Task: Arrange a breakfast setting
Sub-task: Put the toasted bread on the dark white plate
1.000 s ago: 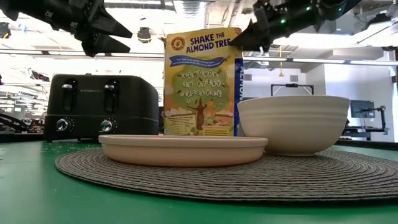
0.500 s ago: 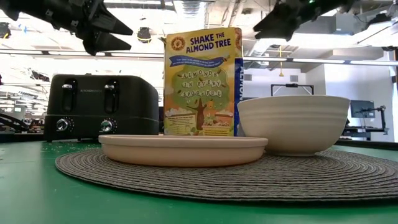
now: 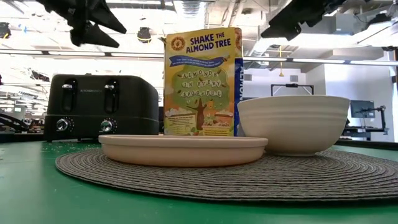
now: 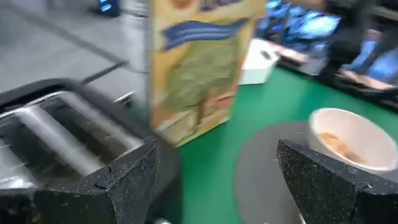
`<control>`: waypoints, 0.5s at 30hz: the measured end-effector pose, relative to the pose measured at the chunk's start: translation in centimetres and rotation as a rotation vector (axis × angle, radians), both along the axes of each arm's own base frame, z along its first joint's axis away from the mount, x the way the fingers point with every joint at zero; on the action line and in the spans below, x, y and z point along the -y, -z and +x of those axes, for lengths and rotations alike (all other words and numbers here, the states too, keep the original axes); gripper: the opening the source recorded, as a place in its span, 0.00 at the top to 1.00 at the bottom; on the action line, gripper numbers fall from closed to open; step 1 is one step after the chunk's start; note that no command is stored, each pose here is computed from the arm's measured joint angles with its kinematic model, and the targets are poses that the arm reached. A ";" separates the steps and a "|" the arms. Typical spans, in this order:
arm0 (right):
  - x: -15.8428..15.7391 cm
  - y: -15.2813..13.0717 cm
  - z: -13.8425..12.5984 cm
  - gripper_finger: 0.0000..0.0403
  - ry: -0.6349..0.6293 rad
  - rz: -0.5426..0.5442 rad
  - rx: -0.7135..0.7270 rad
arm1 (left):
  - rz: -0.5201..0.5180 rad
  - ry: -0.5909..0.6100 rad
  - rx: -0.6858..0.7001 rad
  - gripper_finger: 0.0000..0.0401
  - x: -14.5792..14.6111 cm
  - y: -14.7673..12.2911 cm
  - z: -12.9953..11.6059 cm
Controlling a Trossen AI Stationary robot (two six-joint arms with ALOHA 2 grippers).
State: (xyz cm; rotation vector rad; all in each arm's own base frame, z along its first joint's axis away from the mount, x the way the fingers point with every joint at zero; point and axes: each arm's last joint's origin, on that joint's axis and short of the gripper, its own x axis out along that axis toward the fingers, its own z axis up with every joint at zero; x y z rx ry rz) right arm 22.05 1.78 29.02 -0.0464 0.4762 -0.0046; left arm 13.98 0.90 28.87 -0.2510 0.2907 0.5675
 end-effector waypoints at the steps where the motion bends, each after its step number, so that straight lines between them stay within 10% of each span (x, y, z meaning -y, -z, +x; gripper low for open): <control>1: -0.5 0.4 0.2 0.35 -0.014 -0.008 0.005 | -0.010 -0.033 -0.018 0.24 -0.1 -0.6 -0.3; 15: -5.6 4.2 1.3 0.35 -0.192 -0.016 0.018 | -0.056 -0.550 -0.325 0.24 -4.2 -5.5 -1.8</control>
